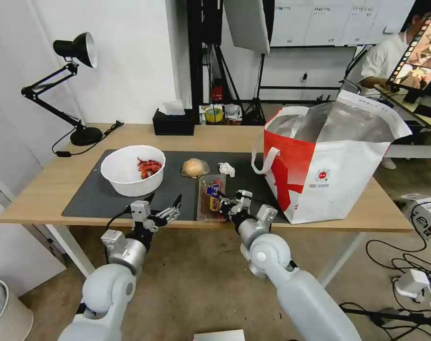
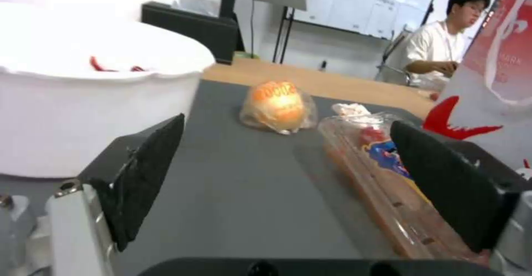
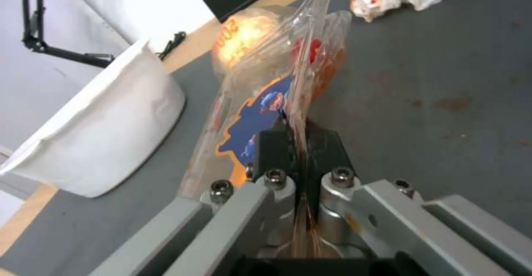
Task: Pick up the trash from the table and place it into the takeout bag.
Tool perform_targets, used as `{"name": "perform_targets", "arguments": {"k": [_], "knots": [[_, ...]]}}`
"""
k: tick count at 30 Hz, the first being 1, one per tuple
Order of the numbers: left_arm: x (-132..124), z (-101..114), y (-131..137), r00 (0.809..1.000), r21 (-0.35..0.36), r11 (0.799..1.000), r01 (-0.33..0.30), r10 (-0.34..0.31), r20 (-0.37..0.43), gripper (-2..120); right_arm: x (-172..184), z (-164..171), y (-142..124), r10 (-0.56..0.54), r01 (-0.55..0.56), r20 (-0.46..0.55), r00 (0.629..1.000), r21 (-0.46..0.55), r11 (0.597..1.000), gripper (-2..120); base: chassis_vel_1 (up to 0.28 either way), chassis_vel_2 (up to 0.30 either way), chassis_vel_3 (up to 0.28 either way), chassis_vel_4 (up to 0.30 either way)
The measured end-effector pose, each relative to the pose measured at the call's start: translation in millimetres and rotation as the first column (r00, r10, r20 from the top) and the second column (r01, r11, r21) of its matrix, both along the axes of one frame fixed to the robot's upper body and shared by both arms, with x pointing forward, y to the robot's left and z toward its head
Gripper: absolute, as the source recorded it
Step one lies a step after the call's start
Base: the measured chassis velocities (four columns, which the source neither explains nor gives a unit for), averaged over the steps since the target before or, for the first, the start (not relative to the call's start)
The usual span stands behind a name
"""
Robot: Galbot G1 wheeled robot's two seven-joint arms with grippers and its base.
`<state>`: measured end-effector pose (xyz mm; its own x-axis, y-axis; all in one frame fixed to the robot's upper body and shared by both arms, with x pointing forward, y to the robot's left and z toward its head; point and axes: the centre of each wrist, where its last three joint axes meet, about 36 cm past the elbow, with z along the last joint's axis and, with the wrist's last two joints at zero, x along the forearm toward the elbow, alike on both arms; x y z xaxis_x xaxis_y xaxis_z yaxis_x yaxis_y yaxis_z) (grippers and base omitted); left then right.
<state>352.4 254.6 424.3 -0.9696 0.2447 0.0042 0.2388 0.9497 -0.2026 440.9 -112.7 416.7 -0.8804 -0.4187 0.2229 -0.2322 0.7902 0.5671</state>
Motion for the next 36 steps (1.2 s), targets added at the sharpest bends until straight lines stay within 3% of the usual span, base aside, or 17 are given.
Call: {"name": "perform_targets", "arguments": {"k": [13, 23, 36], "knots": [[-26.4, 4.1, 4.9, 0.998, -0.005, 0.998, -0.055, 0.055, 0.041, 100, -14.1, 26.1, -3.2, 0.057, -0.057, 0.1, 0.993, -0.006, 0.998, 0, 0.0, 0.0, 0.0, 0.0], [-31.1, 4.3, 1.3, 0.997, -0.013, 0.998, -0.064, 0.064, 0.045, 100, -18.5, 46.4, -6.9, 0.082, -0.083, 0.17, 0.982, 0.001, 0.997, 0, 0.0, 0.0, 0.0, 0.0], [-33.9, 4.9, 0.2, 0.996, -0.021, 0.997, -0.075, 0.076, 0.056, 100, -26.7, 82.1, -10.4, 0.114, -0.13, 0.317, 0.941, 0.031, 0.991, 0, 0.0, 0.0, 0.0, 0.0]]}}
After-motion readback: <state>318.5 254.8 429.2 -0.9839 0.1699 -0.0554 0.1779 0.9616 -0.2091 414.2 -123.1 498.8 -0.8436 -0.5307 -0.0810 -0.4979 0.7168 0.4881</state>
